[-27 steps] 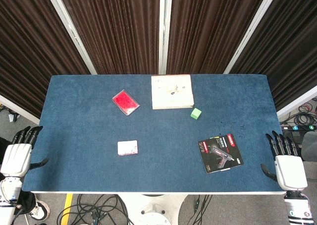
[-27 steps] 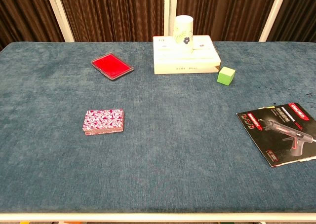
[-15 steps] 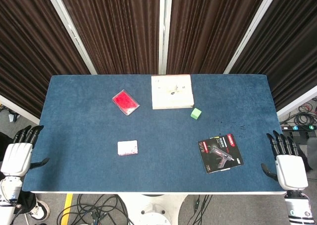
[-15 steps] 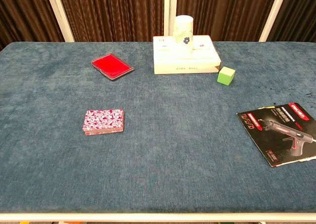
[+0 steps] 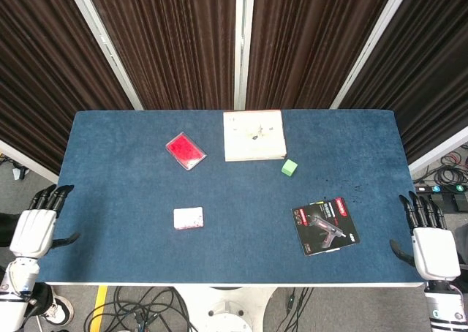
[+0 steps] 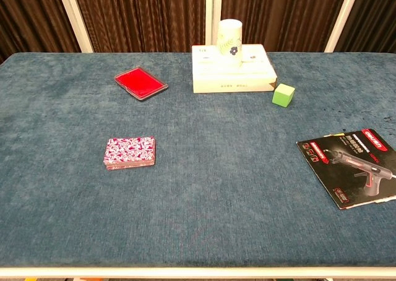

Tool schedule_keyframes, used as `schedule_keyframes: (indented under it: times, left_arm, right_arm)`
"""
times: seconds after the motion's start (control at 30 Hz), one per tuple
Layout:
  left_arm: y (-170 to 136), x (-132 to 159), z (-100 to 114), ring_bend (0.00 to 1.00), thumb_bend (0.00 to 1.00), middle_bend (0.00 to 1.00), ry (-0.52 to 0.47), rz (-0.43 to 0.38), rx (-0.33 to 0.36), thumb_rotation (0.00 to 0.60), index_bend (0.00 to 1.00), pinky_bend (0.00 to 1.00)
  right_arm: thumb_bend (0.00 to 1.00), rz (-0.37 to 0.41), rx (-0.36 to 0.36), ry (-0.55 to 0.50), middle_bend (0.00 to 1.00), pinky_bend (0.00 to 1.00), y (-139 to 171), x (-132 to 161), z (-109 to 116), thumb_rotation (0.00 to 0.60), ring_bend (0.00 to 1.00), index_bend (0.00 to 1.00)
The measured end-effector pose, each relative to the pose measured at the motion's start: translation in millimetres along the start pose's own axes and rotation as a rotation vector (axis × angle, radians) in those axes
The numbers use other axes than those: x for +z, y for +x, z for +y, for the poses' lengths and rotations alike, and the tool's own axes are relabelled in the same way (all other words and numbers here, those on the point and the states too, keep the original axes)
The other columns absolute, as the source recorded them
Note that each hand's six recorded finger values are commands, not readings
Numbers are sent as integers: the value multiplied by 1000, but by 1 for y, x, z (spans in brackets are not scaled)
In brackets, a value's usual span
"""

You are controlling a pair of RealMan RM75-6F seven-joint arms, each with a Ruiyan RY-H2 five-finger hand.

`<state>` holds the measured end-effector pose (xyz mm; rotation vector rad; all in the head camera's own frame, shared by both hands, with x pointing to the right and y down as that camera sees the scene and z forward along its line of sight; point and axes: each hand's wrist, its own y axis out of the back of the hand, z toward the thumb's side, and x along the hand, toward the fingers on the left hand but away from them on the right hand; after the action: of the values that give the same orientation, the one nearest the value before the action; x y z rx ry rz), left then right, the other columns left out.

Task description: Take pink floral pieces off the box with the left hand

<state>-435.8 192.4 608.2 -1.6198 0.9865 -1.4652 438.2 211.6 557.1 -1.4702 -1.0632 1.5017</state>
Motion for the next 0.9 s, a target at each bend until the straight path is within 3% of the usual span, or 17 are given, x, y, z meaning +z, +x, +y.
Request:
schedule_keyframes:
  times: [0.3,0.5,0.7,0.9]
  left_arm:
    - [14,27,-4,65,0,111,5,-78,-45,600,84,121]
    - [33,72,-13,65,0,141,0,-211,-103,600,127,159]
    - [47,129,-37,114,0,228,-47,-330,-127,600,184,182]
    - [62,166,-63,114,0,230,-54,-405,-184,600,189,182]
  right_arm:
    - [137,2,-2,5,0,0,-2,1,1,600,0,0]
    - [137,-11,-10,2,0,0,-2,-1,4,600,0,0]
    - [139,-20,-2,5,0,0,-2,-5,3,600,0,0]
    - [139,-30,-5,0,0,0,-2,-10,5,600,0,0]
